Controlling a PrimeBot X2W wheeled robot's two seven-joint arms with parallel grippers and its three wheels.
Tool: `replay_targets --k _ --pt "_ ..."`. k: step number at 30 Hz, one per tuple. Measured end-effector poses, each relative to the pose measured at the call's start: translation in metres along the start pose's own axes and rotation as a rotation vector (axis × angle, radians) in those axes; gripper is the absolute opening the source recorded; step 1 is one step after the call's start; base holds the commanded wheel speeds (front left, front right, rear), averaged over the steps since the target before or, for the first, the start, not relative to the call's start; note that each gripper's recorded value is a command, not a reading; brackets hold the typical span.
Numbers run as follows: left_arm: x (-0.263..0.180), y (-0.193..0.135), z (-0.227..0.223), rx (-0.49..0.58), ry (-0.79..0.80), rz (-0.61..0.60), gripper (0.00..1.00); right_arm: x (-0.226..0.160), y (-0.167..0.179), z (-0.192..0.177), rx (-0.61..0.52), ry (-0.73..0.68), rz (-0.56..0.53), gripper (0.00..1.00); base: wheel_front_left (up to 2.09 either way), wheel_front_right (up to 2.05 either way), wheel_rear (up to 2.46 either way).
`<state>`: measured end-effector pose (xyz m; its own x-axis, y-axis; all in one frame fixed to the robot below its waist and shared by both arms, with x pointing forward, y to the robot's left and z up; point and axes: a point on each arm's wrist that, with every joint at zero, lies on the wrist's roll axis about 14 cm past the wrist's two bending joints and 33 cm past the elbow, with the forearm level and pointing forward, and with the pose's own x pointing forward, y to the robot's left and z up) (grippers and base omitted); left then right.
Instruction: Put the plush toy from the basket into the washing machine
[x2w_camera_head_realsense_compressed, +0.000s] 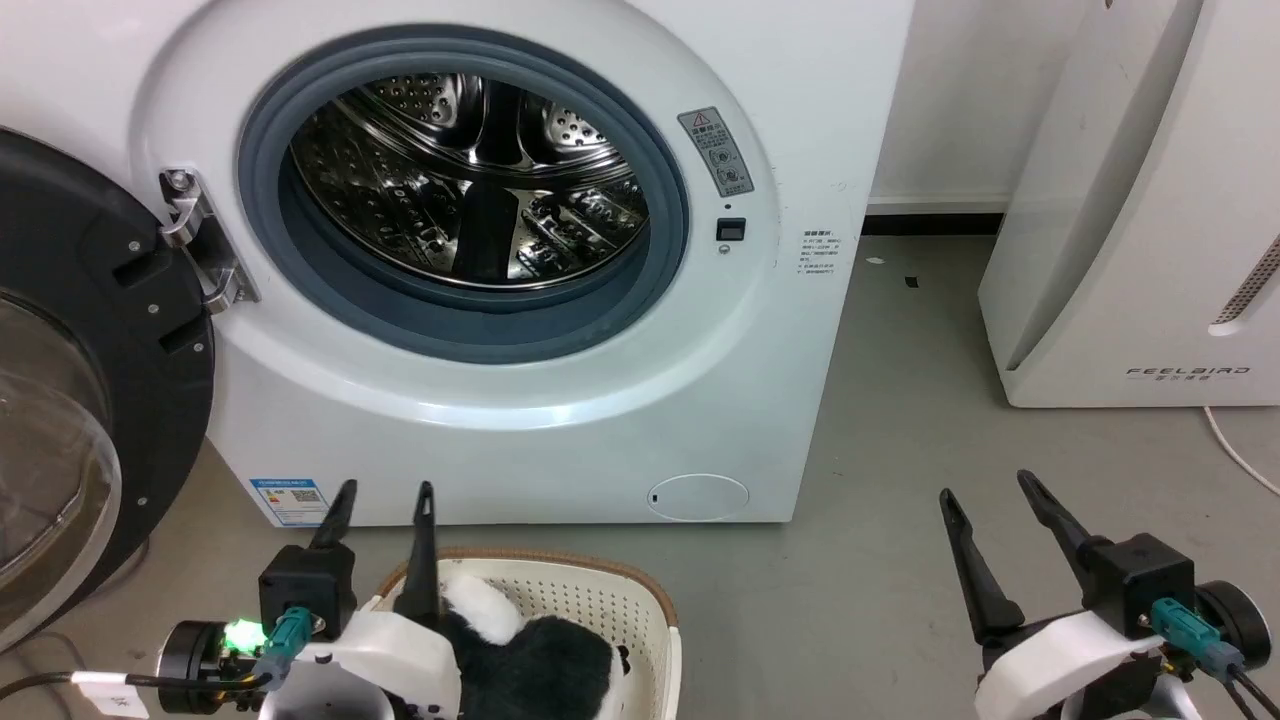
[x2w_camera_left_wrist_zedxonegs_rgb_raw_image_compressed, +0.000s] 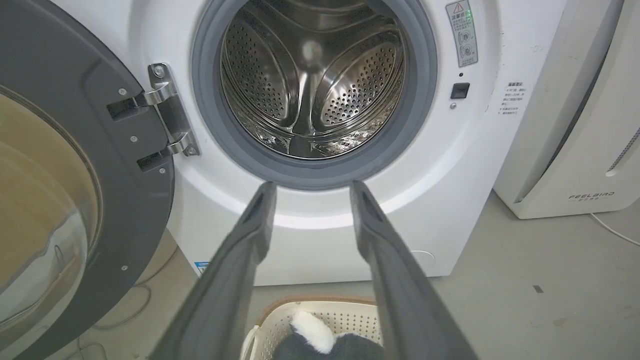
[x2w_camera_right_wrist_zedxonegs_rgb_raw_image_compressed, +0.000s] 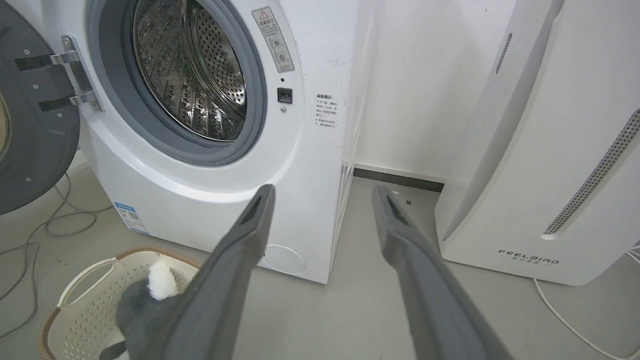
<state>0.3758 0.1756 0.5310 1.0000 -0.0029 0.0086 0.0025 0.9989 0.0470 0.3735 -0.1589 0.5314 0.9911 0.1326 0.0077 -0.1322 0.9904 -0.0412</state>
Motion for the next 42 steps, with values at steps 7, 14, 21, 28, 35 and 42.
replay_targets --k 7,14,21,28,35,42 --pt "0.001 -0.003 -0.003 -0.004 0.001 -0.009 1.0 0.0 -0.003 0.0 0.01 -0.008 -0.009 1.0 0.0 0.0 0.0" --pt "0.002 -0.007 -0.011 -0.018 0.017 -0.017 1.0 0.0 -0.009 -0.001 0.012 -0.014 -0.026 1.0 0.0 0.0 0.0" --pt "0.004 -0.011 -0.027 -0.027 0.06 -0.03 1.0 0.002 -0.011 -0.005 0.017 -0.01 -0.033 1.0 0.0 0.0 0.0" --pt "0.009 -0.019 -0.048 -0.034 0.114 -0.051 1.0 0.003 -0.017 -0.011 0.03 -0.004 -0.048 1.0 0.0 0.0 0.0" --pt "0.018 -0.027 -0.068 -0.038 0.169 -0.077 1.0 0.006 -0.022 -0.019 0.044 0.008 -0.063 1.0 0.0 0.0 0.0" --pt "0.028 -0.036 -0.095 -0.043 0.243 -0.111 1.0 0.01 -0.028 -0.027 0.06 0.021 -0.082 1.0 0.0 0.0 0.0"
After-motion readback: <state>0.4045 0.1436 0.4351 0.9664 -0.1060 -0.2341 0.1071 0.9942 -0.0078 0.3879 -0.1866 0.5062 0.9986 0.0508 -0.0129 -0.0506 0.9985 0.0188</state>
